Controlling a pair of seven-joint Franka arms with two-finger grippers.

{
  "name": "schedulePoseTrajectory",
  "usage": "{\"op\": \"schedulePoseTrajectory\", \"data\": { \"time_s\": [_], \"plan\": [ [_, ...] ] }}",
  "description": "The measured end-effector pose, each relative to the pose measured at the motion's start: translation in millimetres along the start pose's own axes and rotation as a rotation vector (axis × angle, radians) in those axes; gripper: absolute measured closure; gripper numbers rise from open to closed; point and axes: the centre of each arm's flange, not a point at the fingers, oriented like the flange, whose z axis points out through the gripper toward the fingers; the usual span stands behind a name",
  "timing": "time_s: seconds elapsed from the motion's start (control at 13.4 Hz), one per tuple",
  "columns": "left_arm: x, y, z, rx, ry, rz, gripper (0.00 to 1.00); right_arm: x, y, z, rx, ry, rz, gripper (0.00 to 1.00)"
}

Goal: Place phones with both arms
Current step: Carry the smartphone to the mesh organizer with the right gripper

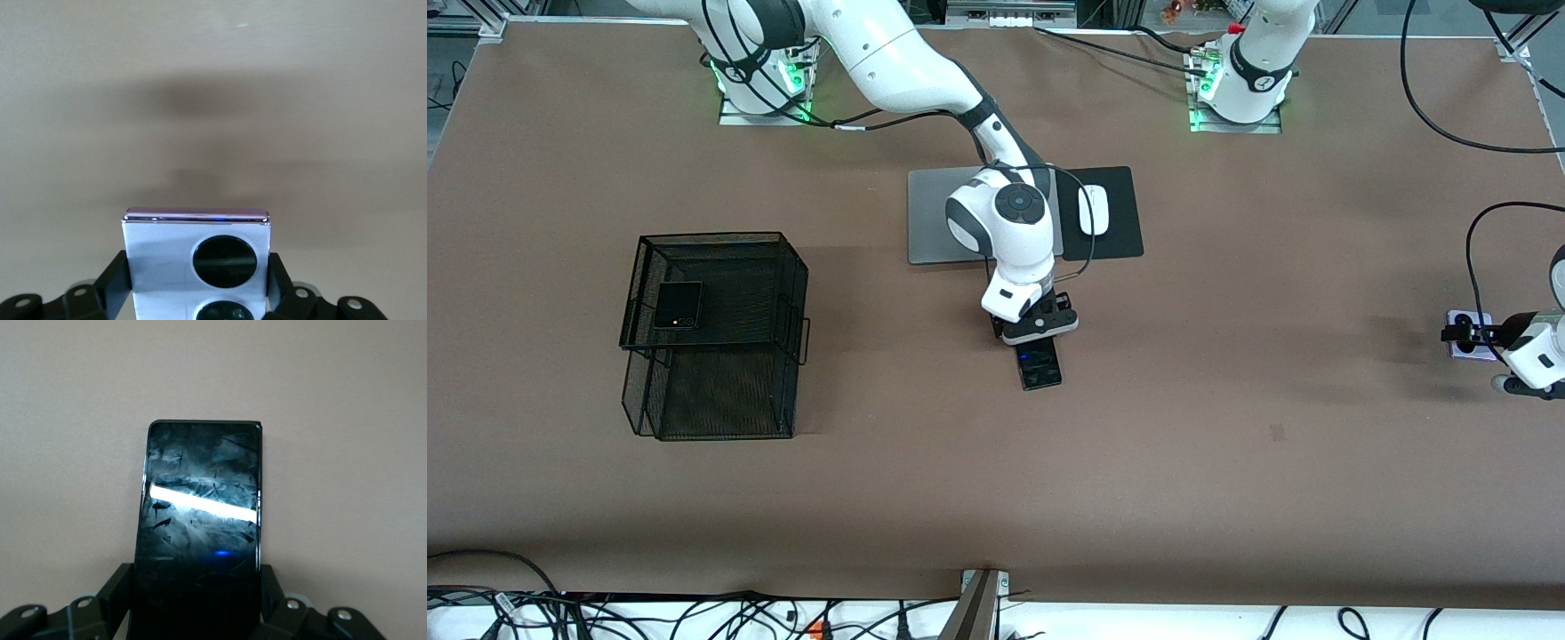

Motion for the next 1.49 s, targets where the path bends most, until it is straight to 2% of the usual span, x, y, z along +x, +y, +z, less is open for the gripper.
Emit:
{"op": "schedulePoseTrajectory", "data": {
  "time_s": [0.22,0.3,0.52,0.67,0.82,0.97,1.27,1.49],
  "plan": [
    [10,71,-46,0.027,-0.058,0.006,0.16,25,5,-53,-0.023,-0.022,0.02,0.2],
    [13,95,-53,0.005,-0.074,0.021,0.16,31,7,-72,-0.026,-0.031,0.027,0.2],
    [22,163,-61,-0.196,-0.076,0.056,0.16,47,25,-127,-0.051,-0.07,0.038,0.2],
    [33,218,-59,-0.331,-0.089,0.075,0.16,60,57,-164,-0.092,-0.123,0.02,0.2],
    [42,286,-56,-0.399,-0.127,0.074,0.16,74,111,-199,-0.139,-0.186,-0.004,0.2],
    [47,365,-59,-0.369,-0.129,0.063,0.16,80,175,-225,-0.151,-0.232,-0.012,0.2],
    [44,527,-61,-0.327,-0.024,-0.026,0.16,61,310,-251,-0.118,-0.316,0.02,0.2],
    [30,627,-36,-0.335,0.047,0.003,0.16,29,401,-247,-0.075,-0.352,0.068,0.2]
  ]
}}
